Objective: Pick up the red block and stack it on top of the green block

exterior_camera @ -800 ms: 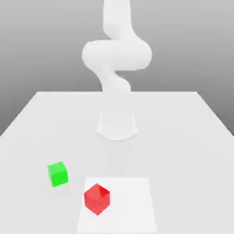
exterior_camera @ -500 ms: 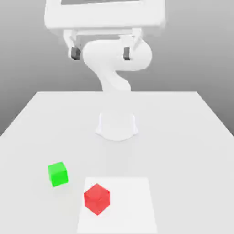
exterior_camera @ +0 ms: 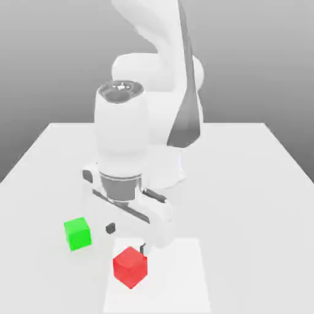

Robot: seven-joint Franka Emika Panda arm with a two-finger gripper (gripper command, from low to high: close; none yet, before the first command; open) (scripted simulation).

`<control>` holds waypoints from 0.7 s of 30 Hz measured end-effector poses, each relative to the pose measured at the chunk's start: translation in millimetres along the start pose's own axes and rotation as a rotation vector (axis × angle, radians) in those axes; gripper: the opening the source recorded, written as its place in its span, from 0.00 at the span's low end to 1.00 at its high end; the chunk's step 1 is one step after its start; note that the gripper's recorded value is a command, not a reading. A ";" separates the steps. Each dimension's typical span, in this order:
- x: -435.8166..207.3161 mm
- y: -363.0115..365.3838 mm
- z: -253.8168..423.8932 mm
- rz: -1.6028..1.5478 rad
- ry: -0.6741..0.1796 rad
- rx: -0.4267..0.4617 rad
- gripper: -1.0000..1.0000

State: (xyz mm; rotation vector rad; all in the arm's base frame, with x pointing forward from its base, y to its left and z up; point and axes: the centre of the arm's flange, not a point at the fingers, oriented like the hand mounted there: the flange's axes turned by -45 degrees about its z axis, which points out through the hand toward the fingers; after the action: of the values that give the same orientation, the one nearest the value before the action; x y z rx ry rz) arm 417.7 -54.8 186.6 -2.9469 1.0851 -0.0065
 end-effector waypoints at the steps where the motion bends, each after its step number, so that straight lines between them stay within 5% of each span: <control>1: -0.4 0.2 11.3 0.001 -0.002 0.000 0.50; 3: -1.6 0.9 33.9 0.002 -0.003 -0.002 0.50; 4: -2.1 1.3 40.2 0.002 -0.003 -0.002 0.00; 16: -1.3 0.7 -9.0 0.002 -0.002 -0.001 0.00; 21: 12.2 69.8 -37.3 0.333 -0.002 -0.004 0.00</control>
State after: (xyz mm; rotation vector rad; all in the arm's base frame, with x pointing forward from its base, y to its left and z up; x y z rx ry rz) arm 381.6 -115.9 223.7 -2.7287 1.5600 -0.0010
